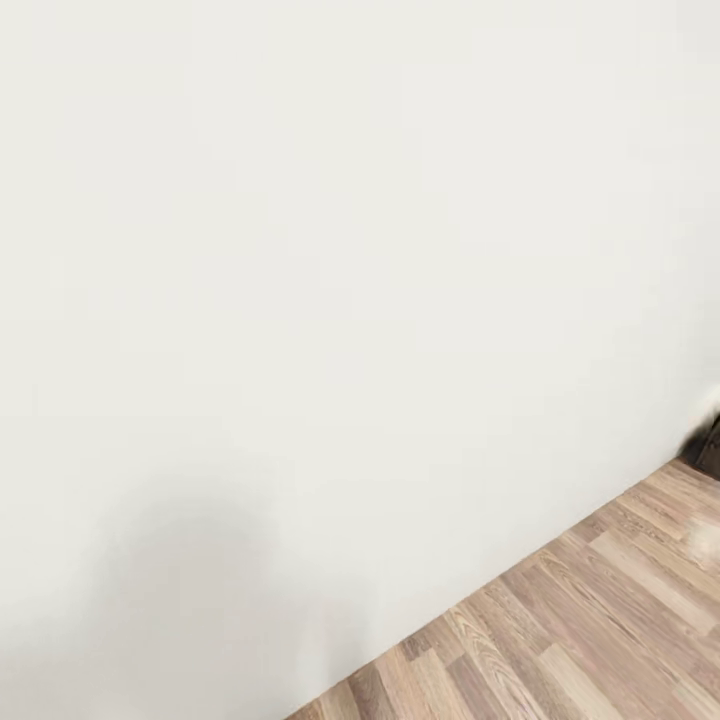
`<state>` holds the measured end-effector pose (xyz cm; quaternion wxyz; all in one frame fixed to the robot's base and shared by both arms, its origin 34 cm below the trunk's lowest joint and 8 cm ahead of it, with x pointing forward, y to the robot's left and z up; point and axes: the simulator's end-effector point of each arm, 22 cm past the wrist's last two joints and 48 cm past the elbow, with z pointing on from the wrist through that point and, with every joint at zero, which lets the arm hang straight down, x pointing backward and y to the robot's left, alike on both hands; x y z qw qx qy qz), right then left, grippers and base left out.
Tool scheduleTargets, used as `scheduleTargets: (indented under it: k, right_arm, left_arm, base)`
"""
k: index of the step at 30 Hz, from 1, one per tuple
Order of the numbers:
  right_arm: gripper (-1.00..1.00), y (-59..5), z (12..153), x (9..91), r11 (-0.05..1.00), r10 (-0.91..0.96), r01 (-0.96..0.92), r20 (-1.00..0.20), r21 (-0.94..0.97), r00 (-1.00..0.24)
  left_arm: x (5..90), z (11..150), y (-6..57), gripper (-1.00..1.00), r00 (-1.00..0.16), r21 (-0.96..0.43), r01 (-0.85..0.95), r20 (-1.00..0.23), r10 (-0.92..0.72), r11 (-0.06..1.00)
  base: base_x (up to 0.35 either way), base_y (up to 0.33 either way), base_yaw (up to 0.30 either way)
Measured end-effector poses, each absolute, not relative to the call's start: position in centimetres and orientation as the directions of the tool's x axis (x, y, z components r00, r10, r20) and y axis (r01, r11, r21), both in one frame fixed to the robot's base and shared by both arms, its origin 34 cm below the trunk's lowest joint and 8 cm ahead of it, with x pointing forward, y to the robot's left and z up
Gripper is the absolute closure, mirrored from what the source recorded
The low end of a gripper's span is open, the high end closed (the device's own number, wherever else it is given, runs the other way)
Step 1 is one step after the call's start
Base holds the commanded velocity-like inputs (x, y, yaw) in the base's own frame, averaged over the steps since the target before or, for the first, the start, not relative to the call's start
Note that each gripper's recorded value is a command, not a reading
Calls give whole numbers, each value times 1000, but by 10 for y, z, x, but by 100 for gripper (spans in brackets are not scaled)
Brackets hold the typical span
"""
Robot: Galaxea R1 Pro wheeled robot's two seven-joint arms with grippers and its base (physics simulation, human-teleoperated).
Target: In the bedroom, move the book from the bed onto either nightstand, and place the two sandals side by side next to the bed.
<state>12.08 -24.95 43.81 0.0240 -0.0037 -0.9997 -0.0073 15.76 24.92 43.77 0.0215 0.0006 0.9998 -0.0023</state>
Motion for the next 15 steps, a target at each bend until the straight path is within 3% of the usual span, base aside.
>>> scheduleTargets:
  k: [15]
  right_arm:
    - [-100, -249, 438, 121, 1000, 4, 5, 46, 14, -999]
  left_arm:
    - [158, 438, 250, -100, -999, -3, 3, -43, 3, 1000]
  base:
    - [0, 0, -270]
